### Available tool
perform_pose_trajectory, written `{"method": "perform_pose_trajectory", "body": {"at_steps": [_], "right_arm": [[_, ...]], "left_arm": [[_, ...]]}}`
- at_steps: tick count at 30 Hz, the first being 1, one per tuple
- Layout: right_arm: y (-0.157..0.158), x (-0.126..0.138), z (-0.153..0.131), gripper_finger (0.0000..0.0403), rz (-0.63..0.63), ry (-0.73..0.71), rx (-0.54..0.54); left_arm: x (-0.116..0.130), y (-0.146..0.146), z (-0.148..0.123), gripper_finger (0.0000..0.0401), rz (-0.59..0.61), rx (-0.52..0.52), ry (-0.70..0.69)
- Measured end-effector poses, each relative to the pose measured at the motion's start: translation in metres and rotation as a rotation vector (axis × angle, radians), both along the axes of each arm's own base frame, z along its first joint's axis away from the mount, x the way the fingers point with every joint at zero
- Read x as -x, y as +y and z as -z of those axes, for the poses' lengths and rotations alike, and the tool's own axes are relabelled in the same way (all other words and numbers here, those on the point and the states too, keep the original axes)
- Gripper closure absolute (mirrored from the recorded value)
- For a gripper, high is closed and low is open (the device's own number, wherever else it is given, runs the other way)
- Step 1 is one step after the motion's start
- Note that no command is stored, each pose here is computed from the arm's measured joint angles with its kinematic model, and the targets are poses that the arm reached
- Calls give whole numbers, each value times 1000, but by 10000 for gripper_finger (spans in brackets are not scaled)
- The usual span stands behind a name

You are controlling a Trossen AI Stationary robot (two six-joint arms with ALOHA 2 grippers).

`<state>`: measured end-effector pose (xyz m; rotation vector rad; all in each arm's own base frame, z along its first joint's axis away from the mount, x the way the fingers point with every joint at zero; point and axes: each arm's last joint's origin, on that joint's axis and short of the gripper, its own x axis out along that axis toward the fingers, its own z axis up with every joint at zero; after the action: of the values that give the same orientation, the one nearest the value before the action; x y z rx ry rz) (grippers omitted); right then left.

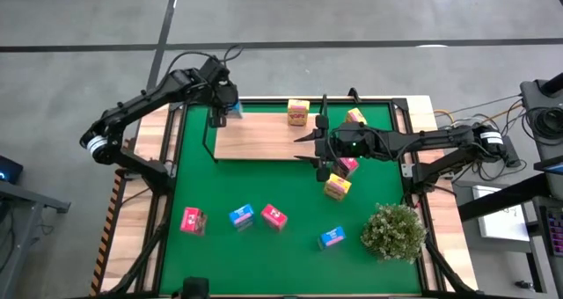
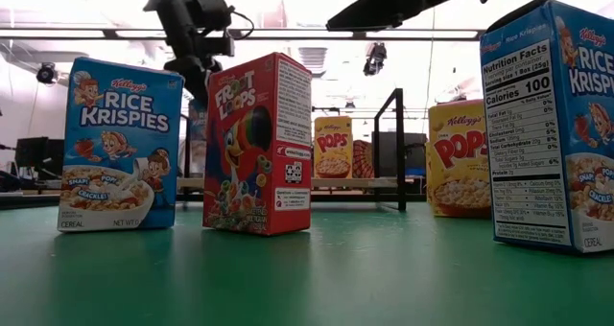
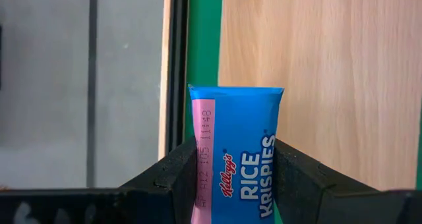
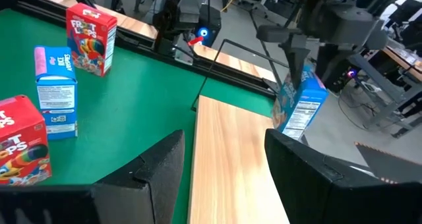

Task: Stack cereal on shelf
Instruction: Put the top blue cereal box on the shelf

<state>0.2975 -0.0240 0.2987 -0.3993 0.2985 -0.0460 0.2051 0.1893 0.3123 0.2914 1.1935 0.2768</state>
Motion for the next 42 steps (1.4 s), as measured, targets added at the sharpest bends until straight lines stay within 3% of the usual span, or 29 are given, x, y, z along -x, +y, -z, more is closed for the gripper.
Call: {"method": "perform_pose_trajectory", "body": {"at_steps": [17,27,33,42], "right_arm": [[0,0,0,202,0,0,-1],[0,0,0,202,1,-1,-5],[0,0,0,202,0,-1,-1],[0,0,0,202,-1,0,1]], "left_arm": [[-4,-2,3,254,27,90,-97],[-12,10,19,254,10,124,-59],[-14,16,21,254,-32,69,-25],[-14,17,21,253,-26,66,-24]]}}
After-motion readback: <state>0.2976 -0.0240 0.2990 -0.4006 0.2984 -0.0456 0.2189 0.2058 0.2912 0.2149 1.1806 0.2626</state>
